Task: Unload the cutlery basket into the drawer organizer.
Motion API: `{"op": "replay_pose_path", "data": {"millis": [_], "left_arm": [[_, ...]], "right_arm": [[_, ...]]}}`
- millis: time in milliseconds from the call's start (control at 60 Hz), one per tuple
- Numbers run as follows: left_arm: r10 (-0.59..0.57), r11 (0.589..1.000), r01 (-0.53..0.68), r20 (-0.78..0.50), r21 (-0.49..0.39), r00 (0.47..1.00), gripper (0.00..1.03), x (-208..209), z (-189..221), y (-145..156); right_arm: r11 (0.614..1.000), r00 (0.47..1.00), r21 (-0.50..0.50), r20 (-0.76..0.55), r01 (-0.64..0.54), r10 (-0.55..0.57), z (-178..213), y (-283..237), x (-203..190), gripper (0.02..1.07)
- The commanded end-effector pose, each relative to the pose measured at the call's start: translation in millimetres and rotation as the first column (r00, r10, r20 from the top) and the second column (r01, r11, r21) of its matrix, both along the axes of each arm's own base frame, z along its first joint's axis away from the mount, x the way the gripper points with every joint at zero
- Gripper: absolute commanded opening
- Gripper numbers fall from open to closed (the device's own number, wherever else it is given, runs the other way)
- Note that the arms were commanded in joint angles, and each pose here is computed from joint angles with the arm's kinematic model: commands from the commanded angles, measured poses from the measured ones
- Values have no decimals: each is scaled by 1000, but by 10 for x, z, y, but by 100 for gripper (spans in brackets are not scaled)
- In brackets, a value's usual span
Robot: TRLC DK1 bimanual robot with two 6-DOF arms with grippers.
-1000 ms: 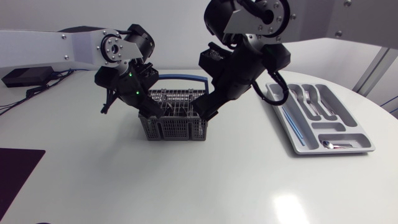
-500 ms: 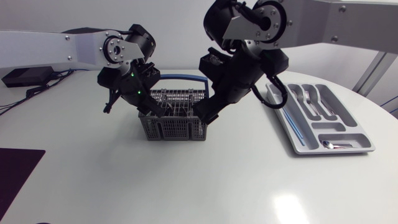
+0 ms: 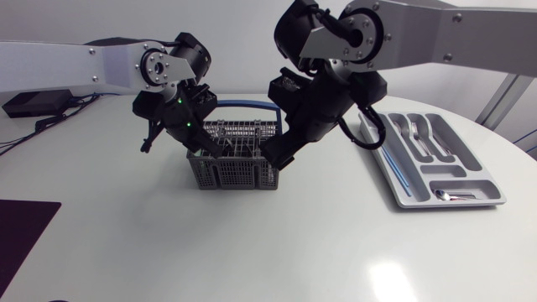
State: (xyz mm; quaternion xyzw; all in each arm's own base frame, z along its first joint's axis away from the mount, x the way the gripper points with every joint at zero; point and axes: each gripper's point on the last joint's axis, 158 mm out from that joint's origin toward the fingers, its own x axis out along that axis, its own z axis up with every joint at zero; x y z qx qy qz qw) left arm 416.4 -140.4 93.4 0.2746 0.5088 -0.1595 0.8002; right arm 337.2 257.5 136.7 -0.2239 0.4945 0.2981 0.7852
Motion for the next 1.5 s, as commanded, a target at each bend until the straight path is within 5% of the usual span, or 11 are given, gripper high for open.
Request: {"op": "replay_pose_path", "data": {"millis": [0,450,933,1483], "left_arm": [[-33,999,33,-4,14,999,6,13,-34,-42],[-69,998,69,29,7,997,6,-64,132,-144],[-109,987,96,104,126,989,6,-79,358,-84],[-187,973,159,168,166,968,6,-239,676,-90]], "right_arm": [[999,1000,-34,-28,-11,10,-152,-34,-50,102],[999,1000,-34,-26,-16,15,-133,-58,-118,102],[999,999,-34,-21,-40,39,-115,-65,-246,102],[998,999,-28,-6,-54,54,-89,-123,-345,102]]}}
